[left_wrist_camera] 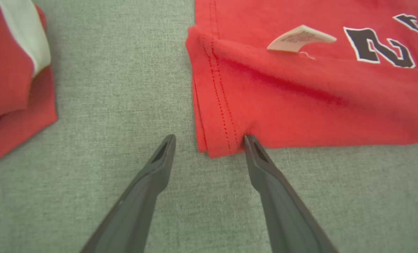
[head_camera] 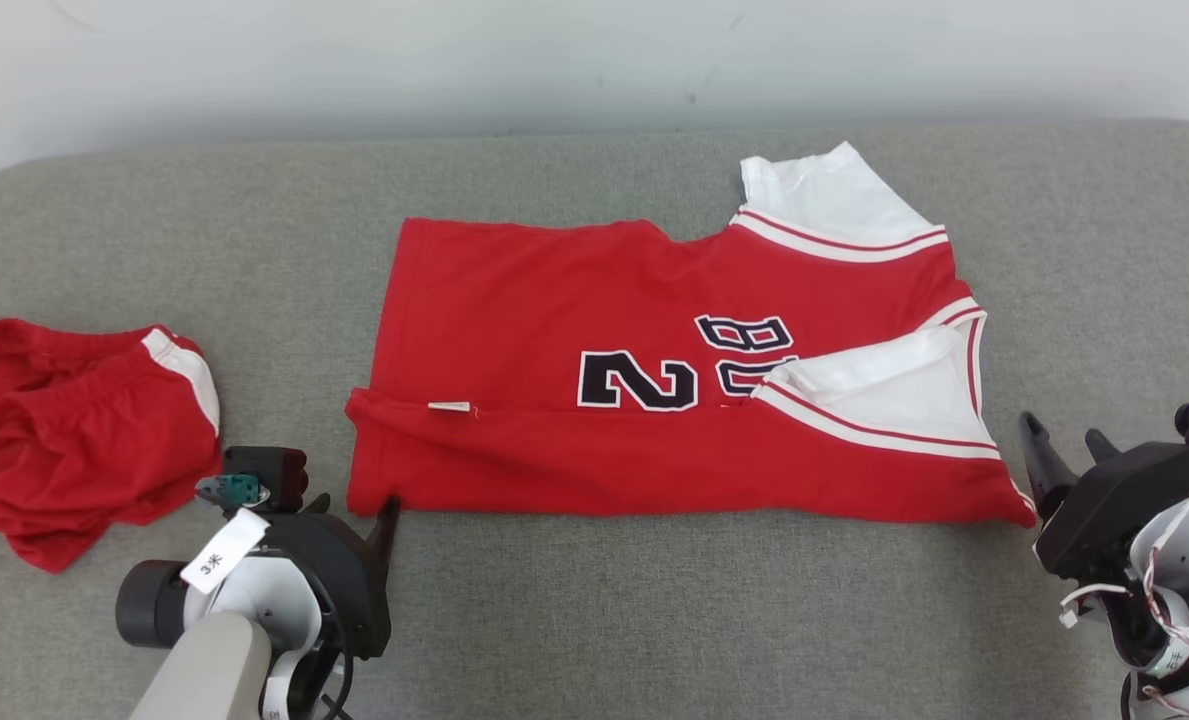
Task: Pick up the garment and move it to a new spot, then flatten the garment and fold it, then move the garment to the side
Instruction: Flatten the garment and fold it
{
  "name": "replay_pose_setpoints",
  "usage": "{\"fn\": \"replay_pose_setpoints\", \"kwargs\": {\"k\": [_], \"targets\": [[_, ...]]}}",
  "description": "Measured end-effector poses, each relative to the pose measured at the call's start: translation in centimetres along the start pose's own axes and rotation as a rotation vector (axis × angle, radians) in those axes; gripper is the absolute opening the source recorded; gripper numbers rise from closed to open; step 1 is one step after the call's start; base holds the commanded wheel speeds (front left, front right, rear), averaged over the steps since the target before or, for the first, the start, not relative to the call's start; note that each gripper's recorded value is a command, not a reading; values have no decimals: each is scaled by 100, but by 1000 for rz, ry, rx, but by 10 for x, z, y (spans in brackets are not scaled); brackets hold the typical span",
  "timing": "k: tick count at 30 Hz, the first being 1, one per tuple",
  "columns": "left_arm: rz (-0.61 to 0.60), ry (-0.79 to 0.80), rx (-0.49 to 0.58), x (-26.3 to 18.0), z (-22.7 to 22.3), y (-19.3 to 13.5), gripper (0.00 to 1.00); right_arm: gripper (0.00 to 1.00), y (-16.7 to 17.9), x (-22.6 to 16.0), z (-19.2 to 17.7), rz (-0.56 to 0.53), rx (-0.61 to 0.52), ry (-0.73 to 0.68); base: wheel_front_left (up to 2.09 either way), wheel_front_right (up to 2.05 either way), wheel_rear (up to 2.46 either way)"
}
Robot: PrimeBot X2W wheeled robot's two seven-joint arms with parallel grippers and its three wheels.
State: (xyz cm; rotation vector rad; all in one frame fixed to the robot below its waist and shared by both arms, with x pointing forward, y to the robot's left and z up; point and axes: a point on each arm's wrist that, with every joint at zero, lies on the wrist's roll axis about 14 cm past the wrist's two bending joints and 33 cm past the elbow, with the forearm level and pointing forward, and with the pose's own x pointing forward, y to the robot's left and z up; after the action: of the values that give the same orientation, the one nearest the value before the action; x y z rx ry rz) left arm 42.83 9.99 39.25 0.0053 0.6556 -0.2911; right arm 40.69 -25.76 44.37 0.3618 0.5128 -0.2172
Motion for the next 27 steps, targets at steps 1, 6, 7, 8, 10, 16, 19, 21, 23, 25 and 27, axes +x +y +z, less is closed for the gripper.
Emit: {"fn": "replay_pose_setpoints", "kwargs": {"k": [1, 6, 7, 8, 10, 16, 19, 21, 23, 25, 27], "targets": [[-3, 7, 1, 2, -2, -1, 100, 100, -3, 1, -4, -13, -6, 11, 0, 0, 0], [-15, 27, 0, 8, -7, -5, 100, 100, -15, 4, -20, -58, 1, 57, 0, 0, 0], [-14, 29, 1, 8, -7, -4, 100, 100, -17, 5, -23, -63, 5, 65, 0, 0, 0], [-13, 32, 2, 9, -8, -4, 100, 100, -18, 6, -26, -69, 8, 76, 0, 0, 0], [-12, 43, 3, 9, -10, -3, 100, 100, -21, 7, -31, -77, 12, 91, 0, 0, 0], [-8, 44, 5, 11, -9, -1, 100, 100, -22, 9, -44, -87, 30, 128, 0, 0, 0], [-6, 48, 5, 11, -10, -1, 100, 100, -22, 9, -50, -91, 41, 146, 0, 0, 0], [-5, 50, 6, 10, -10, 0, 100, 100, -22, 9, -52, -91, 42, 152, 0, 0, 0], [-4, 51, 6, 10, -11, 0, 100, 100, -21, 9, -55, -90, 45, 163, 0, 0, 0], [-8, 53, 8, 10, -12, -1, 100, 77, -22, 10, -58, -91, 52, 176, 0, 0, 0], [-9, 55, 9, 9, -12, -1, 100, 38, -22, 10, -60, -93, 53, 181, 0, 0, 0]]}}
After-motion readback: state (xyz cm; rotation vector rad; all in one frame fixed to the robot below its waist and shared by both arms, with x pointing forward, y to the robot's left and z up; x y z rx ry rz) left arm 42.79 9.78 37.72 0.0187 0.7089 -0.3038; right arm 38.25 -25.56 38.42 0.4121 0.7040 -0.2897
